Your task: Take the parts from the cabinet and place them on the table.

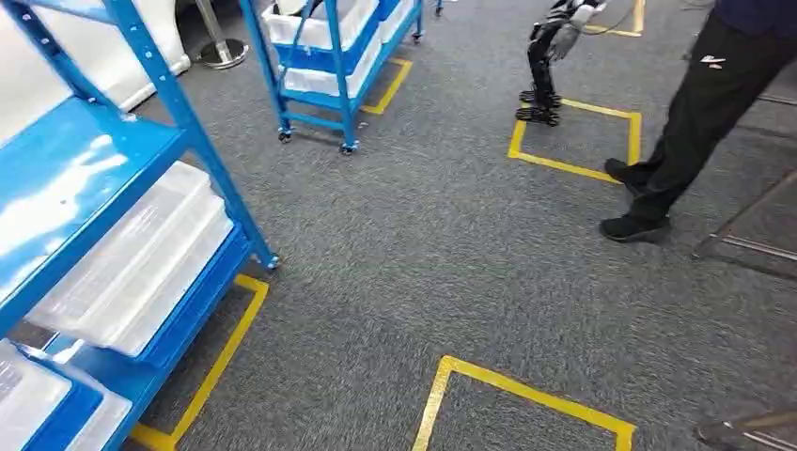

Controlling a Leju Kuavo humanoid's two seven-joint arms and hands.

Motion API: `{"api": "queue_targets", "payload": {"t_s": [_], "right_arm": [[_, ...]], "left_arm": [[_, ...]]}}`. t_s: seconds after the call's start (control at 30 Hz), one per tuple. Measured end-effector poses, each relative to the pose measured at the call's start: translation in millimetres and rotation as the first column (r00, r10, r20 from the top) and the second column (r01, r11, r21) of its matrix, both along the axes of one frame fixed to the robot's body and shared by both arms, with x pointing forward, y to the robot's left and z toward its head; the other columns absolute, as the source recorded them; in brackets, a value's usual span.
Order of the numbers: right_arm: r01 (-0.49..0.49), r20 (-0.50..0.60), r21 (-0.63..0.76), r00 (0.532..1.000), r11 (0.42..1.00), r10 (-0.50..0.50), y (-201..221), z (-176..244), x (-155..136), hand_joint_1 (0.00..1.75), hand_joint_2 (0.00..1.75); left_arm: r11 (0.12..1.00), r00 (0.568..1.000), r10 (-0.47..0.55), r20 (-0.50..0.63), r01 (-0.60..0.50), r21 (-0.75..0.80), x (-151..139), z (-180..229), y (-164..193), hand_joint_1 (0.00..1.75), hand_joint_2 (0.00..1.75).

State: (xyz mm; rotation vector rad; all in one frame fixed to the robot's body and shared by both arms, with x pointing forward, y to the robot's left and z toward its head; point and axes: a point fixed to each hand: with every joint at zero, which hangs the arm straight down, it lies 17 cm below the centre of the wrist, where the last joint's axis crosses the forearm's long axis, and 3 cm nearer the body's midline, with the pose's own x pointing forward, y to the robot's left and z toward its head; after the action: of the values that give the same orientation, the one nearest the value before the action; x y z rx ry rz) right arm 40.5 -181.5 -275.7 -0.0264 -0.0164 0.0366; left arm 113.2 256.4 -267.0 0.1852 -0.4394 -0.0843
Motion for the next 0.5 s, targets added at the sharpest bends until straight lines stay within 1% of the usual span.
{"api": "queue_targets", "payload": {"t_s": [0.1,0.23,0.33,0.5], "right_arm": [[-0.001,-0.004,0.000,1.000,1.000,0.001,-0.1,-0.2,-2.8,0.00,0.00],[-0.001,-0.003,0.000,1.000,1.000,0.001,-0.4,-0.2,-1.8,0.00,0.00],[-0.003,-0.003,0.009,1.000,1.000,0.003,1.4,0.0,-2.2,0.00,0.00],[-0.005,0.010,0.015,1.000,1.000,0.005,1.4,0.4,3.4,0.00,0.00]], "left_arm": [[1.000,1.000,0.000,0.006,0.000,-0.001,3.7,0.7,-0.2,0.00,0.00],[1.000,1.000,0.001,0.000,-0.001,0.000,-0.5,-0.1,0.3,0.00,0.00],[1.000,1.000,-0.002,0.010,0.002,-0.001,4.4,1.1,-0.1,0.00,0.00],[1.000,1.000,-0.009,0.012,0.009,-0.002,1.0,0.9,-1.9,0.00,0.00]]}}
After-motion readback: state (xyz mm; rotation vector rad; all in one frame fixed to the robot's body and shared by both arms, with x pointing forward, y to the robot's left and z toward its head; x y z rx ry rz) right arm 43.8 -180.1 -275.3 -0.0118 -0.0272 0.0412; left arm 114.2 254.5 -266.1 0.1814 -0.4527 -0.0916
